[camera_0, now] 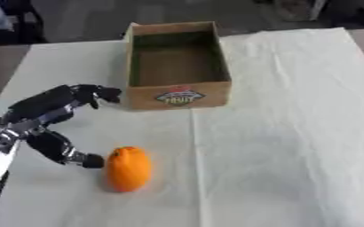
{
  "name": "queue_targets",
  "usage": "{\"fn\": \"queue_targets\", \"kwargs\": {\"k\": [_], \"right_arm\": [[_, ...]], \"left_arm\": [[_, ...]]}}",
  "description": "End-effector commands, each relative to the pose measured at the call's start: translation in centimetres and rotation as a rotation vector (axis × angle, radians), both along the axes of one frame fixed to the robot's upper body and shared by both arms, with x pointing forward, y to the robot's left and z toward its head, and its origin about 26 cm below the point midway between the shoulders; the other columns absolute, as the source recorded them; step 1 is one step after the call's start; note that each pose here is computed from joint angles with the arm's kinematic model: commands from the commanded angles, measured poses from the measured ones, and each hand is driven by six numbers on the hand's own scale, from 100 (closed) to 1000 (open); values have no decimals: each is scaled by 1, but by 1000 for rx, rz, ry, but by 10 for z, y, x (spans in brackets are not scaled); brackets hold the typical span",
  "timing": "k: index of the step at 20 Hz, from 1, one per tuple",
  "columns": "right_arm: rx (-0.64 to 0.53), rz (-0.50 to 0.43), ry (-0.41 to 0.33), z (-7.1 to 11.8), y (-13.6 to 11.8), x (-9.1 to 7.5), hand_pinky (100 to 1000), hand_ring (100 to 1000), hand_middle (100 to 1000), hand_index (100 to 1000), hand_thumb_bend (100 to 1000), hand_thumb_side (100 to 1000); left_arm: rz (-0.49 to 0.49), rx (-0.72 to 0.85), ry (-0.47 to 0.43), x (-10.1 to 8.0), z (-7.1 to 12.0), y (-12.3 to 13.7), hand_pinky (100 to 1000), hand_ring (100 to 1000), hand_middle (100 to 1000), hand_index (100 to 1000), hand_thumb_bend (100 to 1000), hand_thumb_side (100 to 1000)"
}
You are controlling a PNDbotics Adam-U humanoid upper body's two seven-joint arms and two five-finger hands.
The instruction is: Pick up objects on the table and place them in the box.
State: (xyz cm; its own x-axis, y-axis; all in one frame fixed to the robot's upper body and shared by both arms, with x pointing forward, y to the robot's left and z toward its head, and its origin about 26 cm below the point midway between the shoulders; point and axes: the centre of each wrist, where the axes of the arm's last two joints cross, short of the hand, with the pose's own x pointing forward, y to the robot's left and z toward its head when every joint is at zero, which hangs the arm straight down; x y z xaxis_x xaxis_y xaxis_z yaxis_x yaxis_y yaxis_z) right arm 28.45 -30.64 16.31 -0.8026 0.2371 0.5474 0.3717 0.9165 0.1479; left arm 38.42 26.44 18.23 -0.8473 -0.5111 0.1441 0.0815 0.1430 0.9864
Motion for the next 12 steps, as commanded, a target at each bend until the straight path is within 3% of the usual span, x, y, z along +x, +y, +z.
{"fn": "queue_targets", "kwargs": {"k": [1, 12], "right_arm": [[-31, -16, -27, 9, -5, -3, 860, 987, 557, 752, 100, 861], [-28, -22, -22, 8, -6, -4, 860, 989, 557, 752, 100, 862]], "left_arm": [[-287, 422, -56, 1, -2, -2, 649, 804, 775, 979, 760, 726], [-272, 486, 33, 5, -34, -10, 646, 798, 773, 974, 764, 704]]}}
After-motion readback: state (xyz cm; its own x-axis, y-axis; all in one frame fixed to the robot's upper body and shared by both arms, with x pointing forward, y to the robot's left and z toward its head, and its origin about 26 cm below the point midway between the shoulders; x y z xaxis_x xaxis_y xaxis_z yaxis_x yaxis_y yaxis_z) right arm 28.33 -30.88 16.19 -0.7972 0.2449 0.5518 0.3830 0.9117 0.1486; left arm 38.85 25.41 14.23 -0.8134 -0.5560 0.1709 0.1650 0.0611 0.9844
